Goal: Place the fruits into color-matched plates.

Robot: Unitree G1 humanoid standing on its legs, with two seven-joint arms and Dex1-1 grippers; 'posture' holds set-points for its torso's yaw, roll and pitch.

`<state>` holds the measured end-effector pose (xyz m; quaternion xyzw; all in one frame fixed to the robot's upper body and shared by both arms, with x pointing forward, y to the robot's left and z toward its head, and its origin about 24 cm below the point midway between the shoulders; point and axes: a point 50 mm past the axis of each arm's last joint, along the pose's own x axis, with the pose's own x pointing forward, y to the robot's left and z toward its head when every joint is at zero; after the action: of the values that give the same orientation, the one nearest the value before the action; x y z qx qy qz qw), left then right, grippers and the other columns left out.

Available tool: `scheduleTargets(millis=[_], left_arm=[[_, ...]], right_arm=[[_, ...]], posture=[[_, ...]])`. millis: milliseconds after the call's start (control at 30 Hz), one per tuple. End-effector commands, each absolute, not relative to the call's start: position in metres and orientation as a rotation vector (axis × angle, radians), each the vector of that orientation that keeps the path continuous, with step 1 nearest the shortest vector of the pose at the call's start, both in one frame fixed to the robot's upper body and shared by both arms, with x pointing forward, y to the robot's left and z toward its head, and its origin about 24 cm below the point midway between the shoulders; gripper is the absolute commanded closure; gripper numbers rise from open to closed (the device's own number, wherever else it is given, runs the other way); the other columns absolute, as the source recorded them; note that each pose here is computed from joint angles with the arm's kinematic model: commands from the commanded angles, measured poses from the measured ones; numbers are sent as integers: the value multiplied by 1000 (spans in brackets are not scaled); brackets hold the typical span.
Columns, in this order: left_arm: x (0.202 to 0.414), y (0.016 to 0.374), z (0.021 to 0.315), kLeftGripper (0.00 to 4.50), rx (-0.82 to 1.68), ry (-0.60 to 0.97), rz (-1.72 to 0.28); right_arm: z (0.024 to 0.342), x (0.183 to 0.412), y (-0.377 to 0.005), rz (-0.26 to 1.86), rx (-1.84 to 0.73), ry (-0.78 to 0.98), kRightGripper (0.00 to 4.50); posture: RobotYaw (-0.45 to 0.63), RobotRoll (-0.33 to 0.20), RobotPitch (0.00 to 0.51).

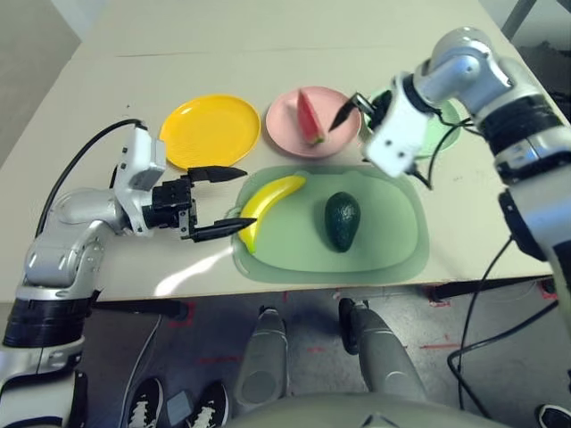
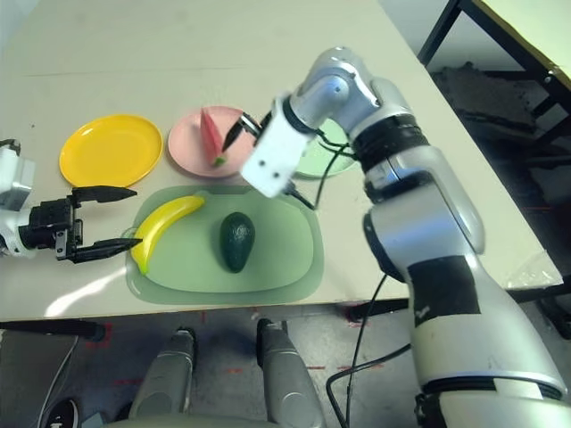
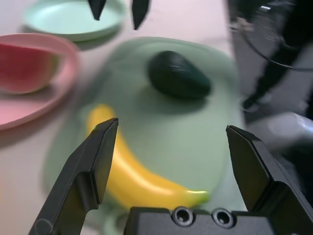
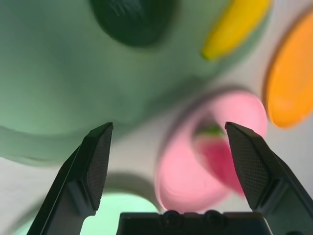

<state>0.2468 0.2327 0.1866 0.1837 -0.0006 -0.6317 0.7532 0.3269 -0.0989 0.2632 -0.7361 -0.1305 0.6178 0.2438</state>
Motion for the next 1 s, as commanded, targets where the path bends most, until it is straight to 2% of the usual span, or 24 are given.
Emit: scheduleTargets(millis=[33,400,1000], left_arm=[[246,231,189,0,429,5,-1435],[250,228,188,0,442,13,-1455],[251,229,189,0,480,10,-1434]], right_arm=[[269,313,-88,1725,-2016,-400,15],[255,294,-74,1783,-1998,-458,15],[217,299,-66,1860,-1911,-389,15]], posture=[[-59,0,213],[-57,0,210],[-28,0,225]])
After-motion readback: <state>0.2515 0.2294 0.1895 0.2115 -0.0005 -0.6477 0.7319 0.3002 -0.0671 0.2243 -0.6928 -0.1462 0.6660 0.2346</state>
